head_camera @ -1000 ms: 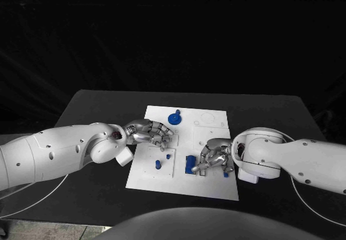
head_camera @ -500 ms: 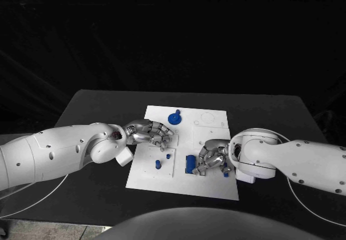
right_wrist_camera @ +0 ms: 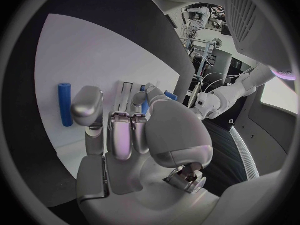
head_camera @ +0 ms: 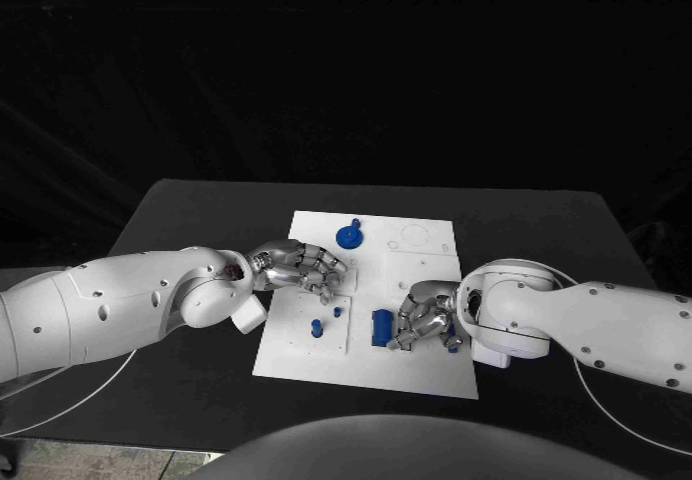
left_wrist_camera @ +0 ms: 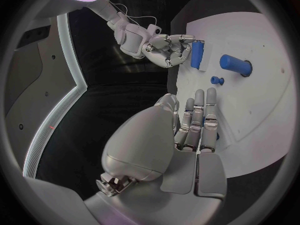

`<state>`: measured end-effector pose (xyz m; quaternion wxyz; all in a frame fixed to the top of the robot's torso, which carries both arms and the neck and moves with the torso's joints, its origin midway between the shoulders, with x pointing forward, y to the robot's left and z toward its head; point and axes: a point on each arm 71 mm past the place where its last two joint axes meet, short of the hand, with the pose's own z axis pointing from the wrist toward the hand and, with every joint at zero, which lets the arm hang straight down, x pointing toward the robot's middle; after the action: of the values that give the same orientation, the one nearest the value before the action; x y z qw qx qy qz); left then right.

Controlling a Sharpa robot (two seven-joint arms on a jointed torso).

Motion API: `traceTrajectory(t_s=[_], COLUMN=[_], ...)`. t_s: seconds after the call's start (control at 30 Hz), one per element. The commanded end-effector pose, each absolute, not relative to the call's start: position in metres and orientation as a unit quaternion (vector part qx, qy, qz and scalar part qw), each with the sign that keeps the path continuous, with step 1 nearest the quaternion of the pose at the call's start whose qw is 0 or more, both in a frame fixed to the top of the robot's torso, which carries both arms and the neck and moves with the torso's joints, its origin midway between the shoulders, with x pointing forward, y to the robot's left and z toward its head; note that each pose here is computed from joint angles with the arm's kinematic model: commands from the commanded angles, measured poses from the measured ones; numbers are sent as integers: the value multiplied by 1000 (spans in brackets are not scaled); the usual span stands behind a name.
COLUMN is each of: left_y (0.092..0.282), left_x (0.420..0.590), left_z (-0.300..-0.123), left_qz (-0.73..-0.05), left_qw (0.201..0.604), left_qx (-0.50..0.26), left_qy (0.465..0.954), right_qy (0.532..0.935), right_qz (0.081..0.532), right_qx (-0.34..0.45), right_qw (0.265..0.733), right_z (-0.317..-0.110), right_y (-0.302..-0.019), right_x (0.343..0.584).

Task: Assemble the parts on the task board

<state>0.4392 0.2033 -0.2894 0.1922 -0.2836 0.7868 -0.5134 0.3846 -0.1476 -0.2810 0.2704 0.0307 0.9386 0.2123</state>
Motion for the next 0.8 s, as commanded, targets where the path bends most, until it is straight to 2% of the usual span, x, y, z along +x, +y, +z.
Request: traceTrajectory(t_s=[0.03,0.4,0.6,0.8], left_y=[201,201,202,202], left_x=[437,436,436,435], left_z=[-289,-288,-285,-283], left_qz=[-520,-526,-534,-541], left_qw=[184,186,196,206], left_qx=[-277,-277,-277,-279], left_qy=[787,783,774,767], right_qy=[939,934,924,924], right_qz=[197,195,205,173], right_qx=[28,50,96,94], right_qw=[279,297,309,329], right_z=[-282,-277,-252,-235], right_y=[-150,-161,-186,-210], right_x=[385,387,396,405])
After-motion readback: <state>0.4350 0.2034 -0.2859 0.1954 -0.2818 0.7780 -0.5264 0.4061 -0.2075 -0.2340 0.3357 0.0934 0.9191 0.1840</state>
